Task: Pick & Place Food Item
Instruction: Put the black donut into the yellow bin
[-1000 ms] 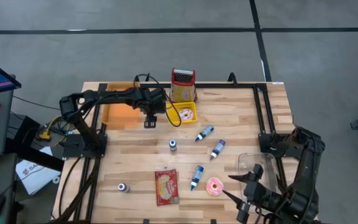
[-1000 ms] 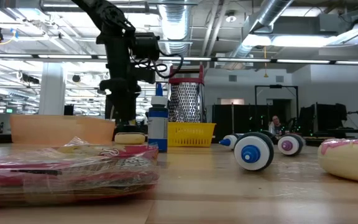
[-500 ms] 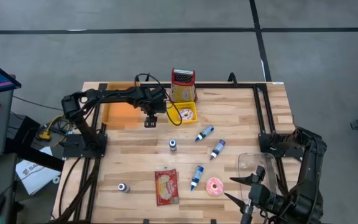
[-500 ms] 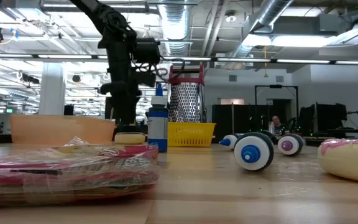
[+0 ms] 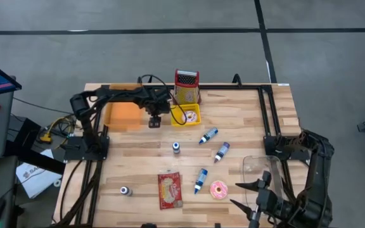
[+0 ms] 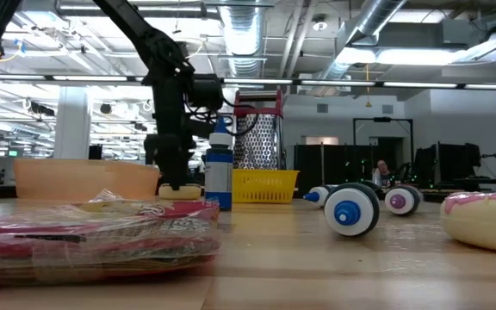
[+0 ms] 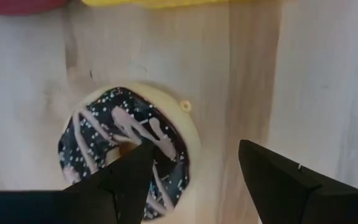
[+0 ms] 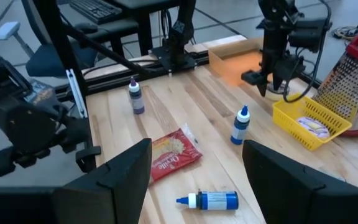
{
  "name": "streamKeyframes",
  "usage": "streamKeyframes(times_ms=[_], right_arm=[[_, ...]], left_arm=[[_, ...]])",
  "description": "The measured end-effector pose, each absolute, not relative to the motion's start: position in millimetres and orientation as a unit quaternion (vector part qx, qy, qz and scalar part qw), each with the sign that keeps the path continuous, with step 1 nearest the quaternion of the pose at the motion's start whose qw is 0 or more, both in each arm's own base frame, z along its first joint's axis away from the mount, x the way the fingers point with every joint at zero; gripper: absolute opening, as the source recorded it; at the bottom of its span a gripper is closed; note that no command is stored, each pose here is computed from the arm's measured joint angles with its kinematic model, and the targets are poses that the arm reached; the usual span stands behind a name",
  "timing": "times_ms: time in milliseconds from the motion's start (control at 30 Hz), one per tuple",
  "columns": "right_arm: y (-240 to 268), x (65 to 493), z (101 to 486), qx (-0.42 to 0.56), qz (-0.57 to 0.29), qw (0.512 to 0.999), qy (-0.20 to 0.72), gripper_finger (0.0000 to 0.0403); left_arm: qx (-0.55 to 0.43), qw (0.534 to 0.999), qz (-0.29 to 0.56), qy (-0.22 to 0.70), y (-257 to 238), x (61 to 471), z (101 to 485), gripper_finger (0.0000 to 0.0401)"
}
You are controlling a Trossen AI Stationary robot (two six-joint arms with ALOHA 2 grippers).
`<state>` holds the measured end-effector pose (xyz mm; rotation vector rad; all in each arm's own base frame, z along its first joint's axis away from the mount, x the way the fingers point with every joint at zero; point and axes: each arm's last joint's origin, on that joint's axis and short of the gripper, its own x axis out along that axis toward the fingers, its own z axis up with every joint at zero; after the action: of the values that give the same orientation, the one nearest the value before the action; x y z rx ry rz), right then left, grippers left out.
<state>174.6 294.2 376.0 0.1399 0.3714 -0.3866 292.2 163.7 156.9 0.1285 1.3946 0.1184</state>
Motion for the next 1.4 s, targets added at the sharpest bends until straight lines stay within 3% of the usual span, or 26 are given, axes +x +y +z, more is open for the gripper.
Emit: streamKeyframes(times_ms=[1400], right_arm=[[295,174,376,0.071,-0.191,0.962,0.181,0.0244]], left_arm=[[0.032,0.772,0.088,0.629,175,285,164,0.0232]])
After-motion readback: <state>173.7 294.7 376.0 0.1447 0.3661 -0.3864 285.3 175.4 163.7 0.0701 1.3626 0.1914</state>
